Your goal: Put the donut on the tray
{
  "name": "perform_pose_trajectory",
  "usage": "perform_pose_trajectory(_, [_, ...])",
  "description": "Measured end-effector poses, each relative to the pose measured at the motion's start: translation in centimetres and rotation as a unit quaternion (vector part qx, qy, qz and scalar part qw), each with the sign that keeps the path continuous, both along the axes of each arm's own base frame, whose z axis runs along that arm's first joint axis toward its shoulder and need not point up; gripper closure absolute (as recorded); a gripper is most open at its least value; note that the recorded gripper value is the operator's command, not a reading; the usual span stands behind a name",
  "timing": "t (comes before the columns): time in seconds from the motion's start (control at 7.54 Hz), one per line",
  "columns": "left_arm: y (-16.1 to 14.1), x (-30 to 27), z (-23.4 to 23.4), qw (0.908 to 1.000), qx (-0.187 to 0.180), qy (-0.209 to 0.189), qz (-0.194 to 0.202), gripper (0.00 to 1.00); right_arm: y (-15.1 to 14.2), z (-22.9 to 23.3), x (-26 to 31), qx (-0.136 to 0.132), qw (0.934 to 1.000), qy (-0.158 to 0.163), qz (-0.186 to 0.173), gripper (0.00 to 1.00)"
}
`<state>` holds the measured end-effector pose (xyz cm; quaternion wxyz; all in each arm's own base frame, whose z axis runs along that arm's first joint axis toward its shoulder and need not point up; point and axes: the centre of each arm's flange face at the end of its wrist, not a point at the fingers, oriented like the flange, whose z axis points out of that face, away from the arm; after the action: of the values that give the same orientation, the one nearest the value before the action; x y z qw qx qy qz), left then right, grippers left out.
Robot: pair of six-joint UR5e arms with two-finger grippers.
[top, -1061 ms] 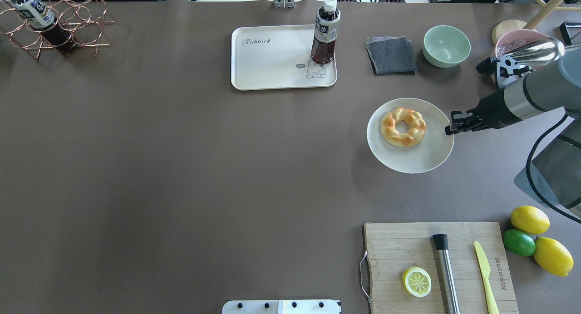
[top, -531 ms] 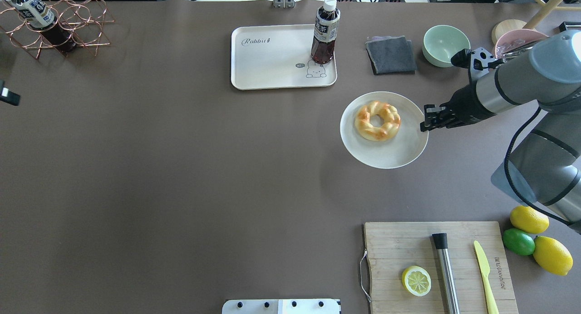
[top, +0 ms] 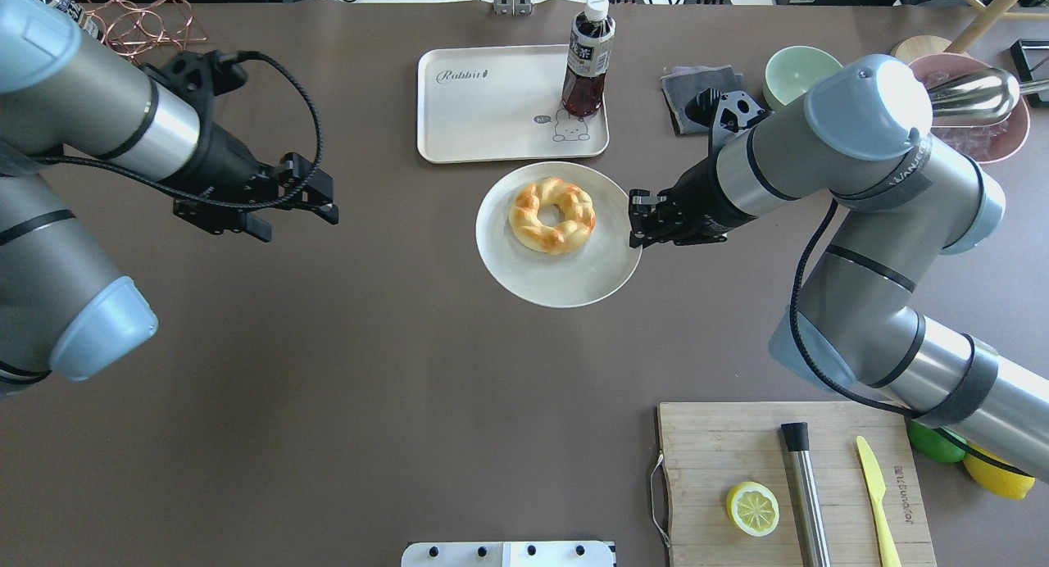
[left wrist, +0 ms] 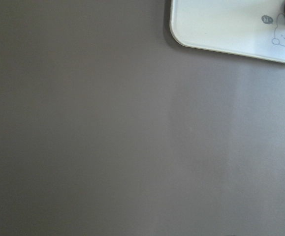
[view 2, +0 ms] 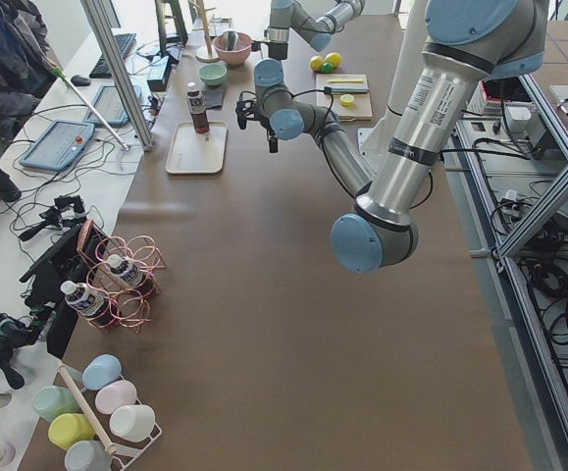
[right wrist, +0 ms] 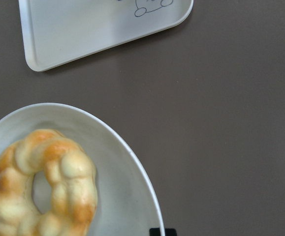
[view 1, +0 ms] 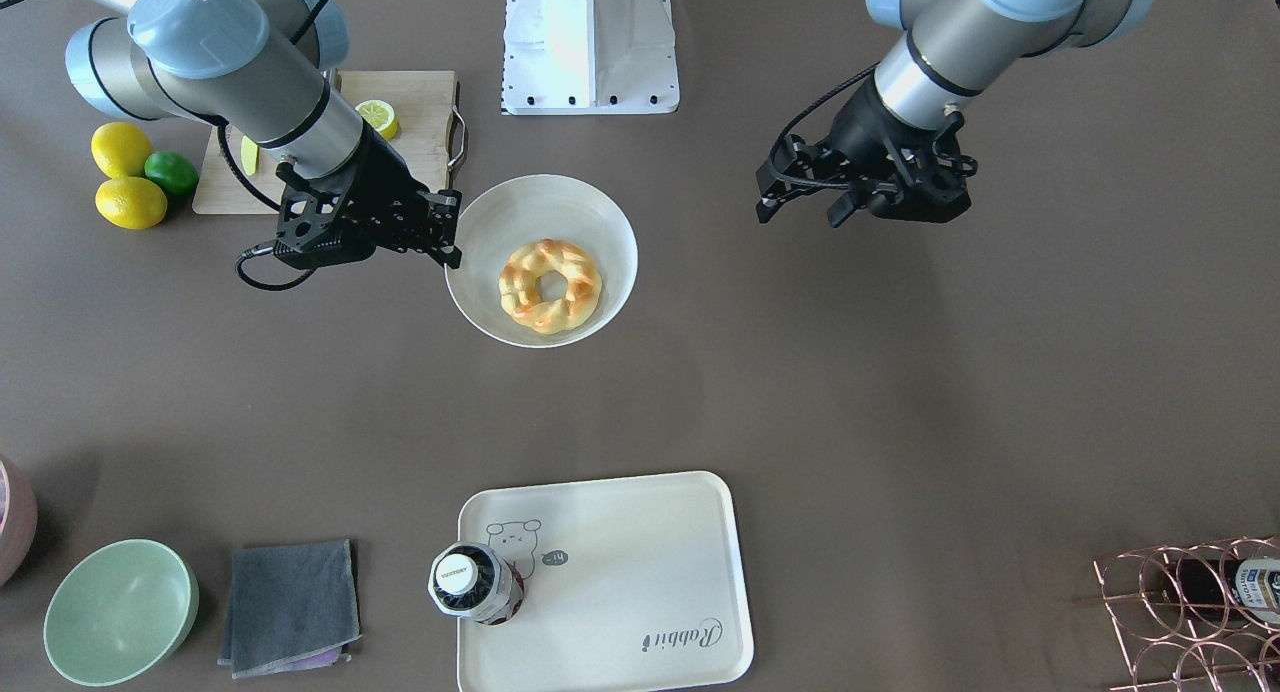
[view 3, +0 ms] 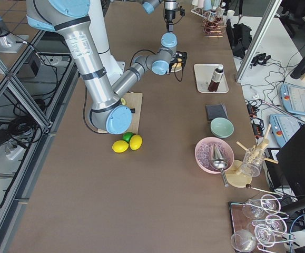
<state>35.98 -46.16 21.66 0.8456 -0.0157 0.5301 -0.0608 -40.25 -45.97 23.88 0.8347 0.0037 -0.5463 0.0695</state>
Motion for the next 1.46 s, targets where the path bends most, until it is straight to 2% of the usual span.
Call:
perform_pose_trajectory(0.13, [0.1,1.9,-1.3,1.0,-0.003,0.003,0.003,0.1,0.1,-0.9,-0.6,0.0,1.0,0.004,0.003,1.0])
perform_pose_trajectory(0.53, [-0.1,4.9,-3.9,0.9999,-0.002,0.01,0.006,0.2,0.6,-2.1,-0.9,0.007,0.9999,0.004,0.009,1.0])
perform_pose_trajectory(1.06, [0.3,7.0,-4.9,0.9998,-0.015,0.013,0.01,0.49,1.3,-2.5,-1.3,0.005,1.0,0.001,0.007,1.0])
perform_pose_trajectory(1.19, [0.3,7.0,-4.9,0.9997,-0.016,0.013,0.01,0.59,1.6,-2.8,-1.2,0.002,1.0,-0.003,0.008,1.0])
perform_pose_trajectory(1.46, [0.6,7.3,-4.9,0.9995,-0.027,0.013,0.008,1.0,1.9,-3.1,-1.2,0.0,1.0,-0.005,0.008,1.0])
